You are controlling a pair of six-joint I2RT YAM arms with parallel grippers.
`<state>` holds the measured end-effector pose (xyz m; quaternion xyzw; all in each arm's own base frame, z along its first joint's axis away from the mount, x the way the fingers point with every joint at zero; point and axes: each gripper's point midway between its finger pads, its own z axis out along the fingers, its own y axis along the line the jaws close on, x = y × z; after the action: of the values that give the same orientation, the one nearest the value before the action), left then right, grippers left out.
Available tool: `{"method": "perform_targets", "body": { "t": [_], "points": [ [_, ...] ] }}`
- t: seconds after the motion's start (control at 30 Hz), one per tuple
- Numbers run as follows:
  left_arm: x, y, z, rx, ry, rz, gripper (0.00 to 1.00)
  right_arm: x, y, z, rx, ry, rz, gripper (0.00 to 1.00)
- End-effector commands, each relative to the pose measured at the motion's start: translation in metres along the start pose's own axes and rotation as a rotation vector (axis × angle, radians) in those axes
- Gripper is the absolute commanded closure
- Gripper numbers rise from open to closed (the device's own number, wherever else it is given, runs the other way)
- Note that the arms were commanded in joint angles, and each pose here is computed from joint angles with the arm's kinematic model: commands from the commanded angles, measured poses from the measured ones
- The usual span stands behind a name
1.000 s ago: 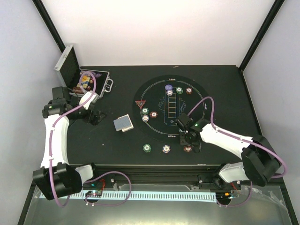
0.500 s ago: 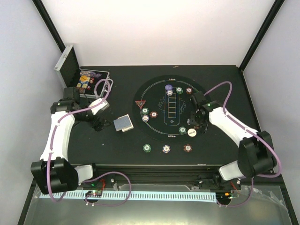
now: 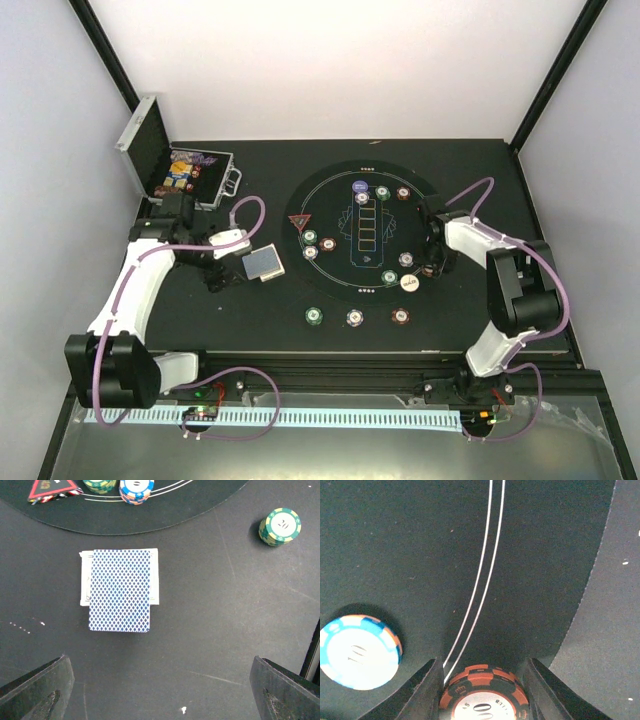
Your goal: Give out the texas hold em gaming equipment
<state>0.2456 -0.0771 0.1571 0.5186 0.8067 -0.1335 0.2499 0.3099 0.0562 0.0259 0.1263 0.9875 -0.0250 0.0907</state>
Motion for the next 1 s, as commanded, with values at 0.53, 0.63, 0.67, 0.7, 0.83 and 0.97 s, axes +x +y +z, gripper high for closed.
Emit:
{"method": "perform_targets", "body": {
  "t": [0.53,0.63,0.67,0.7,0.83,0.97],
  "points": [
    [0.009,0.013,0.066,0.03,0.149,0.126,0.01,-0.027,0.0,-0.03,-0.037,-0.132,0.054,0.2],
    [0.015,0.024,0.074,0.008,0.212,0.094,0.01,-0.025,0.0,-0.053,-0.053,-0.185,0.05,0.2],
    [0.016,0.028,0.077,-0.001,0.22,0.088,0.01,-0.024,0.002,-0.061,-0.059,-0.203,0.041,0.2],
    [0.017,0.029,0.079,-0.006,0.224,0.089,0.01,-0.02,0.004,-0.068,-0.062,-0.215,0.029,0.2],
    [0.022,0.031,0.085,-0.032,0.246,0.106,0.01,-0.007,0.018,-0.094,-0.083,-0.262,-0.013,0.16],
    [0.021,0.035,0.085,-0.06,0.247,0.083,0.01,0.011,0.038,-0.109,-0.117,-0.277,-0.056,0.13]
  ]
}}
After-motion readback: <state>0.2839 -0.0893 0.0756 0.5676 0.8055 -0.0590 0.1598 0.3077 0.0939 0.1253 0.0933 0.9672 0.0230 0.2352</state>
